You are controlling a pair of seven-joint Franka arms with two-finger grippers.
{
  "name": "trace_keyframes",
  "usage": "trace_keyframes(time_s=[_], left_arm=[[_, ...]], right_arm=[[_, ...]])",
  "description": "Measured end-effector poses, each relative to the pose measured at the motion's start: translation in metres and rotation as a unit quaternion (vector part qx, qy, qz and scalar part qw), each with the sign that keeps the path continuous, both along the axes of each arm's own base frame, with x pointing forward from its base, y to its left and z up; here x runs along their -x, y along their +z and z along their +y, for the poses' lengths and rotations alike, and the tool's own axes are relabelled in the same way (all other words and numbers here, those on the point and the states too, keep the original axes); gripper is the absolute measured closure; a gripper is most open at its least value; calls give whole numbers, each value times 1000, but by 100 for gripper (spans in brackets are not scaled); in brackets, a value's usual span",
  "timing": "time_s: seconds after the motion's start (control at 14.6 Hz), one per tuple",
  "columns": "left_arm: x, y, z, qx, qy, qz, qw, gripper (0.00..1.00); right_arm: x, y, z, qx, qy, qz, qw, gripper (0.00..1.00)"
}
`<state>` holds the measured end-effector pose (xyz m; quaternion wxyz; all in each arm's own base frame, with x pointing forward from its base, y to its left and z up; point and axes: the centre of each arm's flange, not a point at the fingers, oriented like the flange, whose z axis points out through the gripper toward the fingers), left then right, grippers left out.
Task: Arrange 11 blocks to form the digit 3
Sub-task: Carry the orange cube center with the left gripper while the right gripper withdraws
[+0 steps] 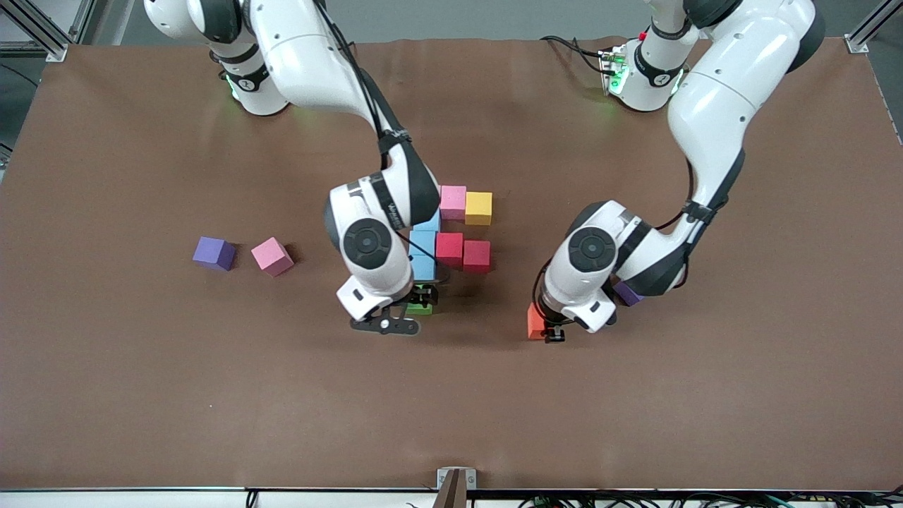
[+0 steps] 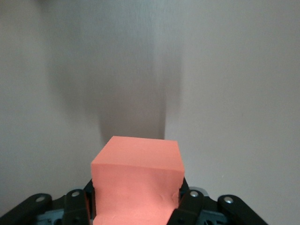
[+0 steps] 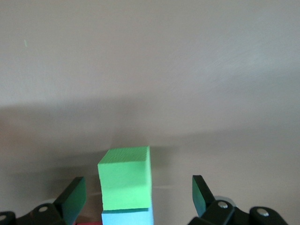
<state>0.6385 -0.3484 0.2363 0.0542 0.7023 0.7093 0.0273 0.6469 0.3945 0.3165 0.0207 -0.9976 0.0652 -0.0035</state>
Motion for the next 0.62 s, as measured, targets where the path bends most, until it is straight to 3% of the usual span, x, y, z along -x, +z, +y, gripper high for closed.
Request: trace_keyframes(time_s=[0.21,0.41,0.62], left_arm=[[8,-8,-38,5,-17,-5,1000,39],[15,-16,-62,14,-27,-4,1000,39],[20,-22,-74,29,-30,-4,999,39]], right_arm=[[-16,42,-56,20,-25,17,999,0],[-27,63,-104,36,3,33,999,0],[-38,85,-168,29,6,65,997,0]])
